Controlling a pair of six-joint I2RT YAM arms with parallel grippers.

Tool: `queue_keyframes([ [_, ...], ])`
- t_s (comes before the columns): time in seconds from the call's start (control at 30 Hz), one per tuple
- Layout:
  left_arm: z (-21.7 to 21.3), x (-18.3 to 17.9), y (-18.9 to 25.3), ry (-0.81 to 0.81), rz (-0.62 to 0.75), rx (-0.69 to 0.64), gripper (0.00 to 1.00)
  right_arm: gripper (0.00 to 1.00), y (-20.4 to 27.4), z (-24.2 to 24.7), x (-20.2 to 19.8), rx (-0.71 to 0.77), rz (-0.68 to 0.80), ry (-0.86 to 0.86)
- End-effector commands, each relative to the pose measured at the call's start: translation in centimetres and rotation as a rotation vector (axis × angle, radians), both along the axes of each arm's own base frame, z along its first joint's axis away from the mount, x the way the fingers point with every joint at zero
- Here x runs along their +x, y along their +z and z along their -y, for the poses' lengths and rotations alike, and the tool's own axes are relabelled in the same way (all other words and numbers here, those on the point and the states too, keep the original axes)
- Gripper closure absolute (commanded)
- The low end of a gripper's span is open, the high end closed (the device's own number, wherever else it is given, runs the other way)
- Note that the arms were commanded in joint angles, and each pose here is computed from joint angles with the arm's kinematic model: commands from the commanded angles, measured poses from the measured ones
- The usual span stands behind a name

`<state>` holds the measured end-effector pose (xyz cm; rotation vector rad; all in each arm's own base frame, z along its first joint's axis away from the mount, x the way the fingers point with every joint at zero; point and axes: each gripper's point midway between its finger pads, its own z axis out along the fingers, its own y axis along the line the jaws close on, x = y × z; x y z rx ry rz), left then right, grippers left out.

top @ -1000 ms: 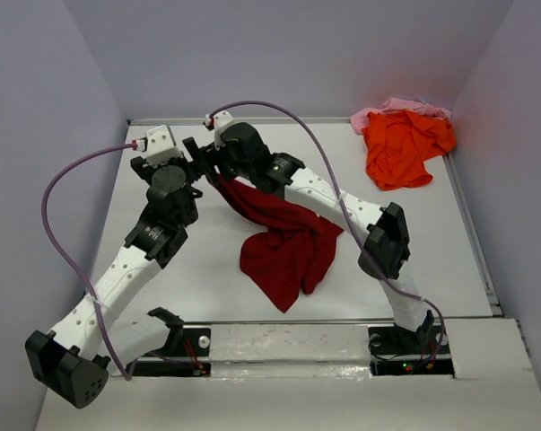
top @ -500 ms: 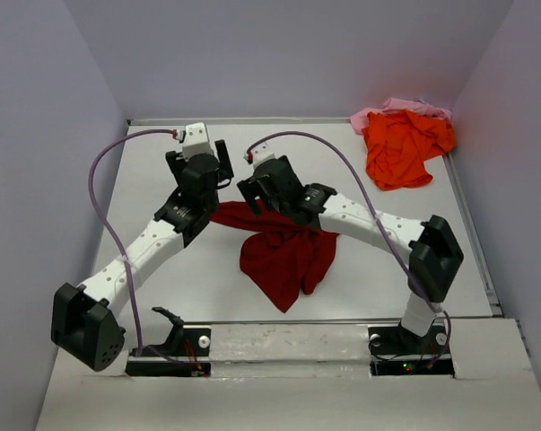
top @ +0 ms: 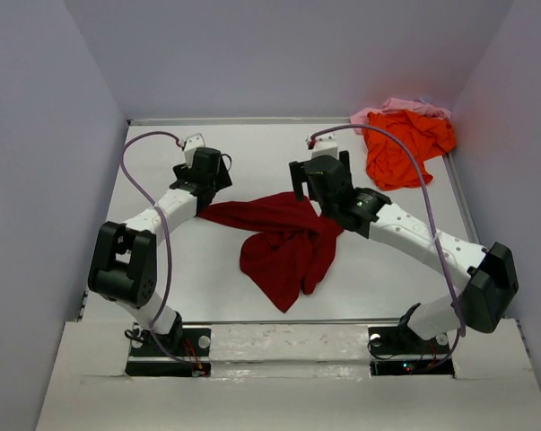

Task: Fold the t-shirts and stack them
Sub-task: Move the tshirt to the center of the board

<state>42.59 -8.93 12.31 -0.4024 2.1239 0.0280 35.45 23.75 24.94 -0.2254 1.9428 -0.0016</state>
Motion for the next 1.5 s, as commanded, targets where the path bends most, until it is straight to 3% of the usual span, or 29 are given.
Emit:
queue_keyframes([
  [0.0,0.6,1.1,1.9,0.011,0.049,-0.138,0.09,0.07,0.8,3.4,0.4,0.123,0.017,-0.105],
  [0.47,-2.4,-0.6,-4.0,0.129,-0.115,-0.259,0.09,0.07,-1.5,4.3,-0.3,0.091,-0.013,-0.128],
  [0.7,-3.5,-1.5,-2.7,0.152,-0.098,-0.245,0.10,0.07,-2.2,4.7,-0.3,0.091,-0.025,-0.143],
  [0.97,-2.8,-3.5,-5.3,0.131,-0.162,-0.297,0.10,0.07,-1.8,4.3,0.1,0.123,-0.022,-0.131],
  [1.47,-4.1,-5.2,-7.4,0.189,-0.195,-0.268,0.12,0.07,-2.3,4.1,-0.4,0.147,-0.024,-0.105],
])
